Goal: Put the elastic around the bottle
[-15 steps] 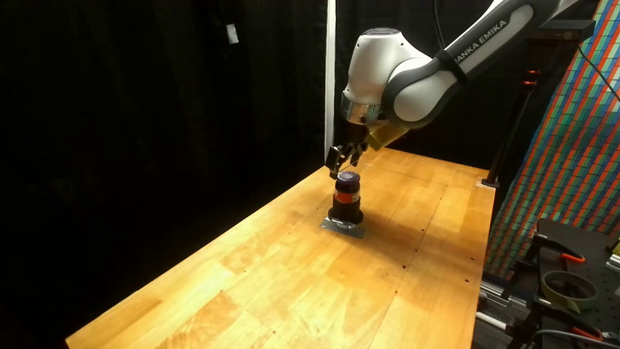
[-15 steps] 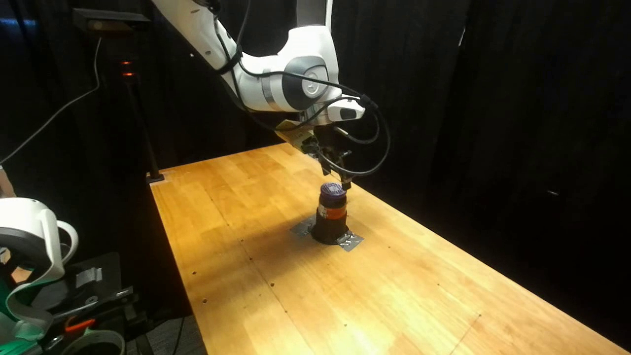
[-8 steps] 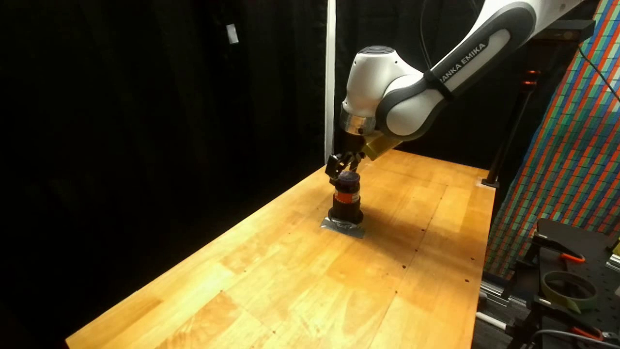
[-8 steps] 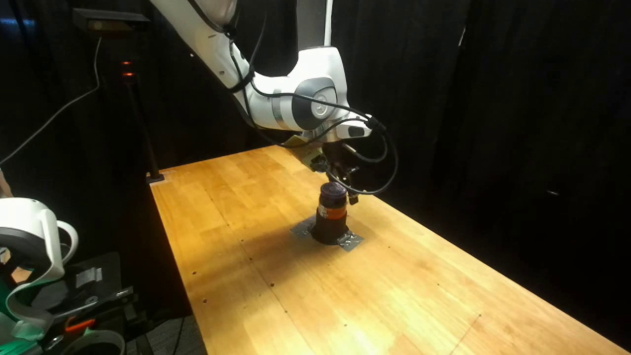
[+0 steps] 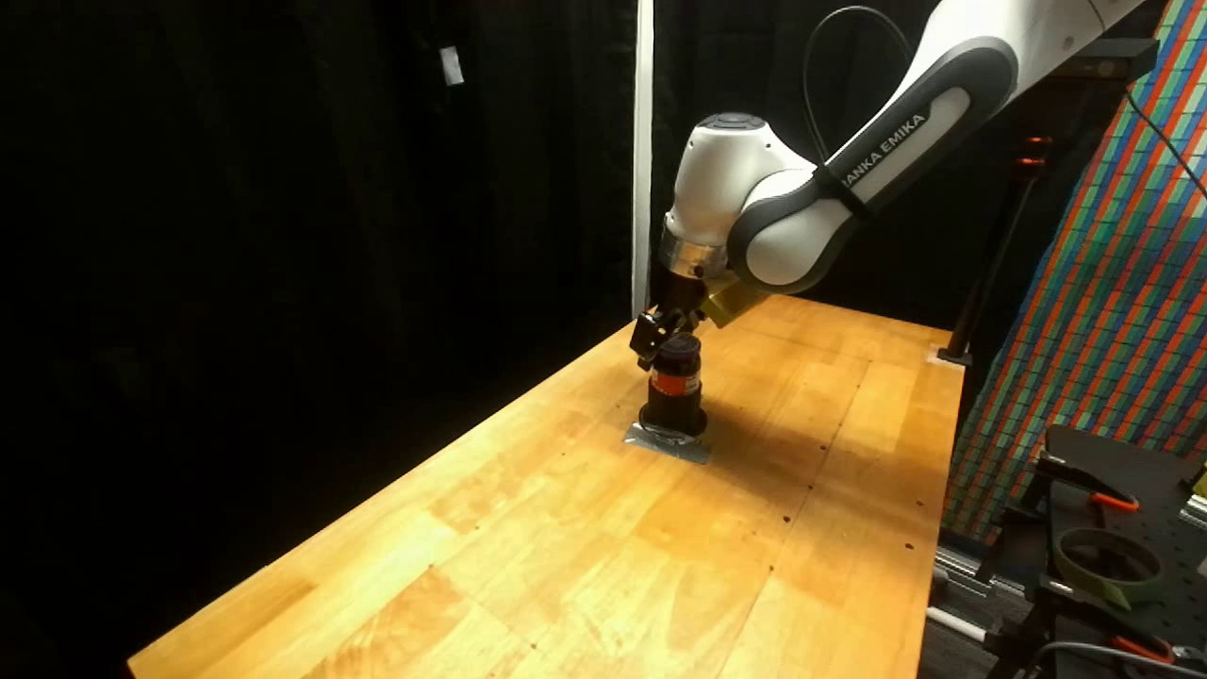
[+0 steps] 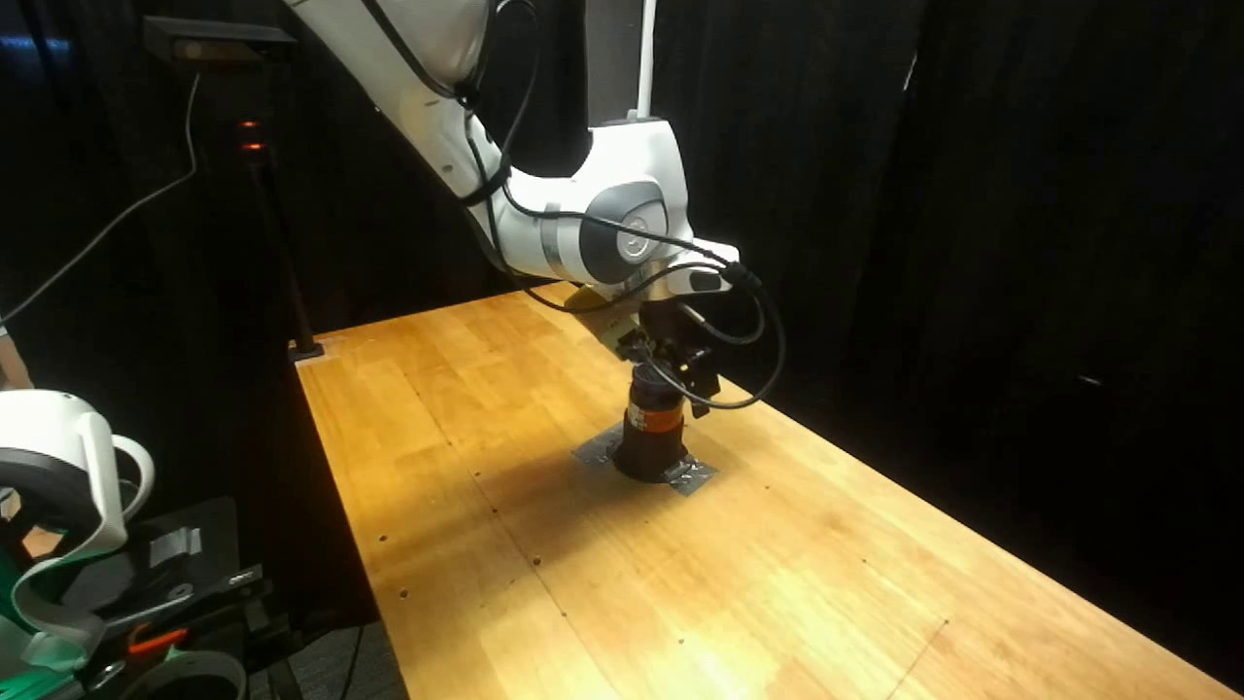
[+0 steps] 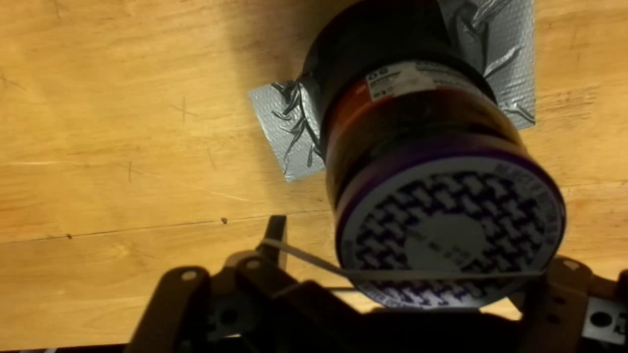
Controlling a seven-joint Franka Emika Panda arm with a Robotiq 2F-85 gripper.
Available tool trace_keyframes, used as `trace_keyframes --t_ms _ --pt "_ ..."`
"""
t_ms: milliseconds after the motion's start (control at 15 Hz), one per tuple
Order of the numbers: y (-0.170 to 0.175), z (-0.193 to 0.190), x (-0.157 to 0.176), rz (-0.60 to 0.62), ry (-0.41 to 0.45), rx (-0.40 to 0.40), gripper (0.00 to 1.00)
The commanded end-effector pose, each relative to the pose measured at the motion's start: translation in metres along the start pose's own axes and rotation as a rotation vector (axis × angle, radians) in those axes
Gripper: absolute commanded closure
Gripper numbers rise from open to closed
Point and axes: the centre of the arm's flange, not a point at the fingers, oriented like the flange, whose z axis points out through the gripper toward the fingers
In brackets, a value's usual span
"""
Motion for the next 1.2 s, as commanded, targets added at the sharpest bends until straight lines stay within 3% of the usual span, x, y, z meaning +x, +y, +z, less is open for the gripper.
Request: trace_keyframes --t_ms 0,600,1133 --pt "0.001 0.0 0.001 -0.007 -0.018 0.031 0.0" --pt "0.017 -0.033 -0.024 -0.04 -0.133 0.057 0.0" --pt "0.019 -0.033 -0.057 -0.072 -0.19 0.064 0.0"
